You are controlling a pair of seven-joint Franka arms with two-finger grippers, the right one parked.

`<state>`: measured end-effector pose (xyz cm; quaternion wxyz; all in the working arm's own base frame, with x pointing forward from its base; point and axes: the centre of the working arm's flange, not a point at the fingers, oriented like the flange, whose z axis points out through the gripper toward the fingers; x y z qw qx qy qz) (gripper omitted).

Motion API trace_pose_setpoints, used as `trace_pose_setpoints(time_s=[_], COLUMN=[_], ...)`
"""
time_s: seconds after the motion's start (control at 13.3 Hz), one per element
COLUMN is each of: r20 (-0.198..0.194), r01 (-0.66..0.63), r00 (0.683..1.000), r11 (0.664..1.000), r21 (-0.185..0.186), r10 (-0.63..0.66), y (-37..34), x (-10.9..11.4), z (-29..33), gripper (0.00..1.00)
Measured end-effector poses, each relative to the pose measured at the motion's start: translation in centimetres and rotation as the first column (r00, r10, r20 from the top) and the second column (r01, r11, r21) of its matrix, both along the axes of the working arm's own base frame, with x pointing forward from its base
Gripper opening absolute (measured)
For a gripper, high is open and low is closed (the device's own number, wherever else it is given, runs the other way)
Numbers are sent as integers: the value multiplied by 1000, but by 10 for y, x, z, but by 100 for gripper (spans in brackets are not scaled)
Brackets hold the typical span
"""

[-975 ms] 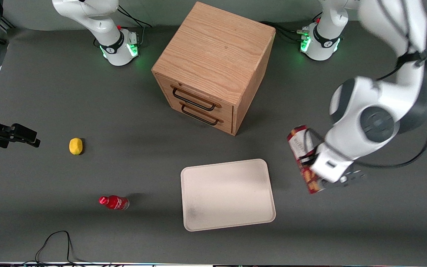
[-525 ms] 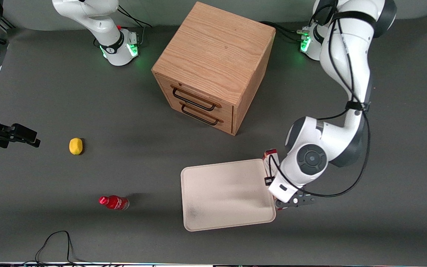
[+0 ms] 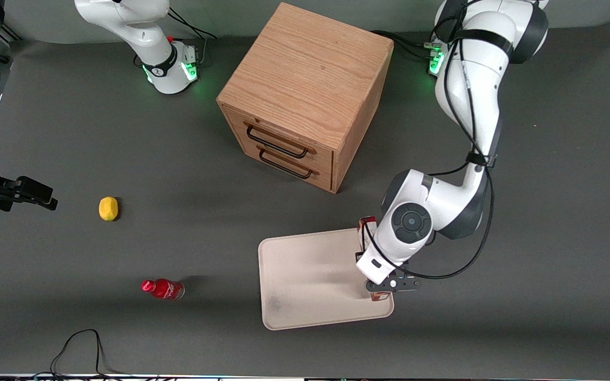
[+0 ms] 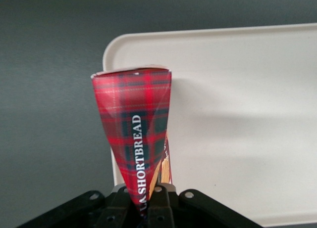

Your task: Place red cookie box on tray

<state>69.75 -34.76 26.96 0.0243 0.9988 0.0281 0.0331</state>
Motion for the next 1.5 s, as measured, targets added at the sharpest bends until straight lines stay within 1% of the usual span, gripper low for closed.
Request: trace_pose_setpoints(time_s=[0.15, 0.22, 0.3, 0.38, 0.45, 0.53, 0.67, 0.75, 0.82, 1.05, 1.12, 1.27, 1.43, 1.5], r20=[-4, 4, 12, 22, 33, 41, 54, 52, 35, -33, -46, -87, -102, -107], r01=[4, 12, 20, 24, 27, 28, 28, 26, 23, -8, -9, 11, -2, -8], r00=[1000, 1000, 1000, 999, 999, 999, 998, 998, 999, 999, 999, 996, 995, 994], r11=[1000, 1000, 999, 999, 999, 999, 999, 999, 999, 996, 995, 993, 994, 994], r21=[7, 20, 32, 36, 34, 31, 26, 29, 39, 90, 101, 114, 111, 110], r10=[-4, -12, -20, -25, -28, -30, -30, -28, -24, 11, 13, -1, 13, 20], y=[-2, -2, -2, -3, -4, -6, -7, -6, -3, 30, 51, 103, 144, 158], x=[-1, -1, 0, 1, 2, 3, 5, 6, 5, -1, -2, -12, -31, -45], z=[-16, -18, -17, -14, -11, -9, 0, 9, 24, 102, 135, 198, 239, 251], gripper=[6, 13, 24, 37, 49, 59, 83, 95, 100, 100, 100, 100, 100, 100])
